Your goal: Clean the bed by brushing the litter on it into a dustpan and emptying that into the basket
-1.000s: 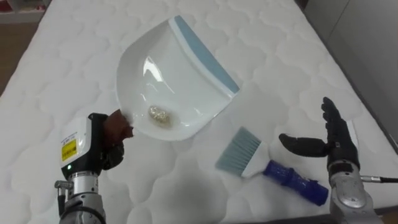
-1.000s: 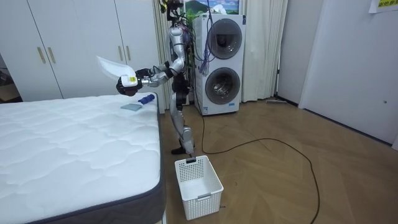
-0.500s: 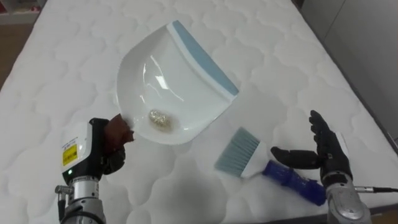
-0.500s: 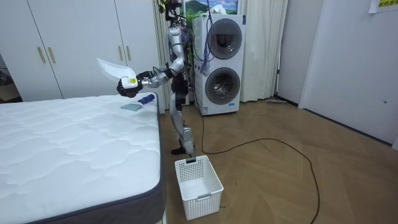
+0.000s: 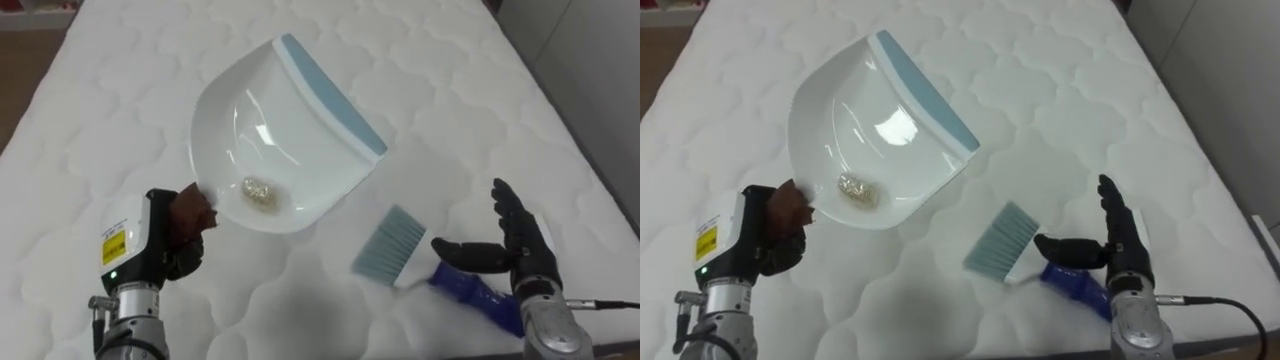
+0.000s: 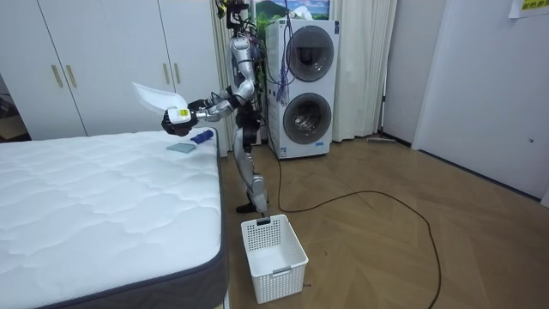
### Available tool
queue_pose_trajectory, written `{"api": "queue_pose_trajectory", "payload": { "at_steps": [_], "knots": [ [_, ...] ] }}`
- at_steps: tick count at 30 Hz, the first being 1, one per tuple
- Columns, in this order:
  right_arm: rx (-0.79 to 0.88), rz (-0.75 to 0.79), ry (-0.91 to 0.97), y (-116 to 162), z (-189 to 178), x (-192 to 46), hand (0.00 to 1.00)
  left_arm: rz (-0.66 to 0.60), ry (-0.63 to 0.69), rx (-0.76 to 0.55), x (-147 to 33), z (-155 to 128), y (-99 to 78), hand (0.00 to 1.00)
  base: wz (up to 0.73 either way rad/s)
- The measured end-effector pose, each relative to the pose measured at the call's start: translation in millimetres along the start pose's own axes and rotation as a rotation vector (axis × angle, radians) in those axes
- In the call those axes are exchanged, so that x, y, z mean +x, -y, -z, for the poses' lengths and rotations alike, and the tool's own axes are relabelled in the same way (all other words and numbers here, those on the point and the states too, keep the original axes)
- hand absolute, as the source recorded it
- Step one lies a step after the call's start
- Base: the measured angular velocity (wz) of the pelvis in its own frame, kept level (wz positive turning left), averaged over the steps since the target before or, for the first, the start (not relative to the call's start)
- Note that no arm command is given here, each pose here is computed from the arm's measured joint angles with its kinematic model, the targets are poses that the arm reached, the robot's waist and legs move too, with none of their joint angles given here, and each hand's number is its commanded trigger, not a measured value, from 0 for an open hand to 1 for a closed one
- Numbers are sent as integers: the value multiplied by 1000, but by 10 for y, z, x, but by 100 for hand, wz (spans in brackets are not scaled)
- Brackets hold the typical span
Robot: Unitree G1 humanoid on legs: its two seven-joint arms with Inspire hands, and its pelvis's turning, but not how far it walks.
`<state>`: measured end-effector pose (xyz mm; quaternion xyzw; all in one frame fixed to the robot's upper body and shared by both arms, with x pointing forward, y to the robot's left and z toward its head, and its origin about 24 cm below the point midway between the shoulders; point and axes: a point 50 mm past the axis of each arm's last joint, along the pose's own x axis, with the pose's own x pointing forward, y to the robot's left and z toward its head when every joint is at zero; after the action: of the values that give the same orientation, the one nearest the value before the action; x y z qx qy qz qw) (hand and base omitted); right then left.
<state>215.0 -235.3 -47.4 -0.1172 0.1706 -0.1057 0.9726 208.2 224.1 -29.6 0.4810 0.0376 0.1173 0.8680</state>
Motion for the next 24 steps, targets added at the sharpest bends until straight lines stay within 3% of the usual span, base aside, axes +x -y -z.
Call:
{"api": "queue_pose_trajectory", "payload": {
  "at_steps": [13,18,24],
  "knots": [
    [-23,-1,2,-141,11,-29,0,8,-13,-25,-41,-12,39,100,27],
    [-38,23,-10,-151,56,-51,0,45,-38,-33,-82,15,115,100,89],
    [-54,134,-30,32,175,-73,0,62,-24,-47,-64,-57,190,100,142]
  ]
}}
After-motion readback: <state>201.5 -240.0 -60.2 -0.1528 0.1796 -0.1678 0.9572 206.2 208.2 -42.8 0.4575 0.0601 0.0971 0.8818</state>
